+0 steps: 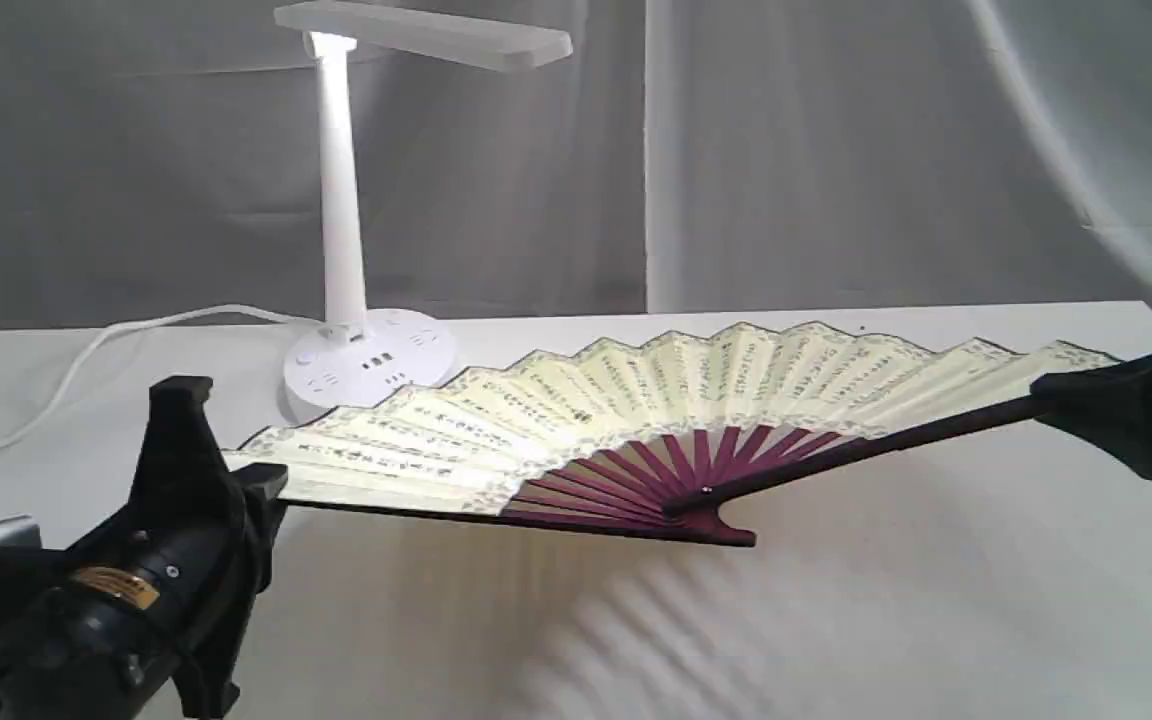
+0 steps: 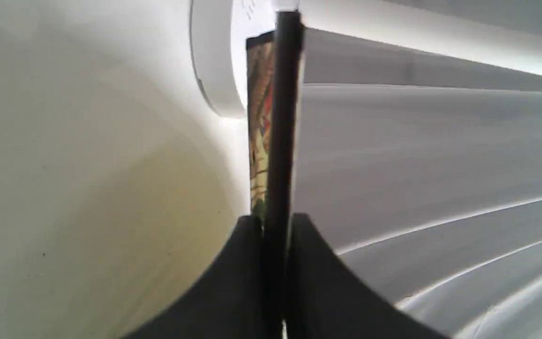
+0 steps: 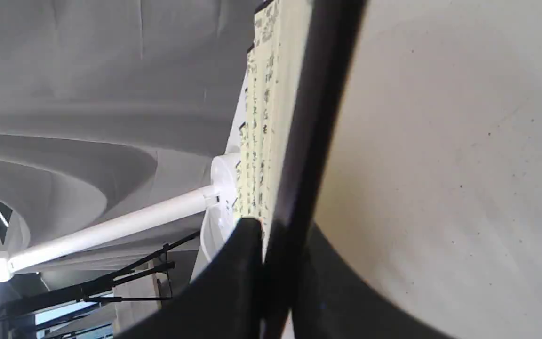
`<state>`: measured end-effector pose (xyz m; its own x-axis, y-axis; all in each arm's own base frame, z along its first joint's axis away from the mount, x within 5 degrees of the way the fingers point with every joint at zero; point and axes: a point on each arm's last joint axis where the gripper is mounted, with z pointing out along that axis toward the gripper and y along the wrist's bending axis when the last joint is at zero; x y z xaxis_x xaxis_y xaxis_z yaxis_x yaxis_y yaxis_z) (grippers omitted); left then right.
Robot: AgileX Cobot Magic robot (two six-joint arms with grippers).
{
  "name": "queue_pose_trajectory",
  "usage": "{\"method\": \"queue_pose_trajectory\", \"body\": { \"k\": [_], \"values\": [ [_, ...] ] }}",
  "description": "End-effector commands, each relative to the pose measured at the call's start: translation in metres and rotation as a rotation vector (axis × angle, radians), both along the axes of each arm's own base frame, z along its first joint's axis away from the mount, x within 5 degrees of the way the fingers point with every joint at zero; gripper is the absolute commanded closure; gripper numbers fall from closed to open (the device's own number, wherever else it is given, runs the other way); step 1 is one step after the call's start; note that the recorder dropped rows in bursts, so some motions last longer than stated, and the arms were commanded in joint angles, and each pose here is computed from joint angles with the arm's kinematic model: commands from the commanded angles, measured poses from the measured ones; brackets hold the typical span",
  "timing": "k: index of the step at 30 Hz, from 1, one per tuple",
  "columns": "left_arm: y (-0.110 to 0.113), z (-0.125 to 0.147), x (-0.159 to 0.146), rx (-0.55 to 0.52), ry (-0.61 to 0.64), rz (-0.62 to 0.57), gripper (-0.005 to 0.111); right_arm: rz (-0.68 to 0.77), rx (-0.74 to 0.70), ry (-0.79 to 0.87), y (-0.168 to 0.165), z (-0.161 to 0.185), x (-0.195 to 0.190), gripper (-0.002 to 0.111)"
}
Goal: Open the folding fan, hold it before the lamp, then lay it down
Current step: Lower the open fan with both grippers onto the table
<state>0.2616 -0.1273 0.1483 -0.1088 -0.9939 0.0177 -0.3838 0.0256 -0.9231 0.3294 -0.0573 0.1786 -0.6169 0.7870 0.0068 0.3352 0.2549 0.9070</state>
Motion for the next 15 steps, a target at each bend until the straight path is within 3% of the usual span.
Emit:
{"method": "queue_pose_trajectory", "body": {
  "k": [1,15],
  "values": [
    [-0.006,-0.002,0.008,-0.017,-0.024,-0.013,0.107,0.018,-0.116,0.021,-0.006,-0.011,-0.003,0.108],
    [-0.019,-0.023,0.021,-0.022,0.019,-0.048,0.107,0.030,-0.113,0.091,-0.008,-0.039,-0.001,0.108]
  ]
}}
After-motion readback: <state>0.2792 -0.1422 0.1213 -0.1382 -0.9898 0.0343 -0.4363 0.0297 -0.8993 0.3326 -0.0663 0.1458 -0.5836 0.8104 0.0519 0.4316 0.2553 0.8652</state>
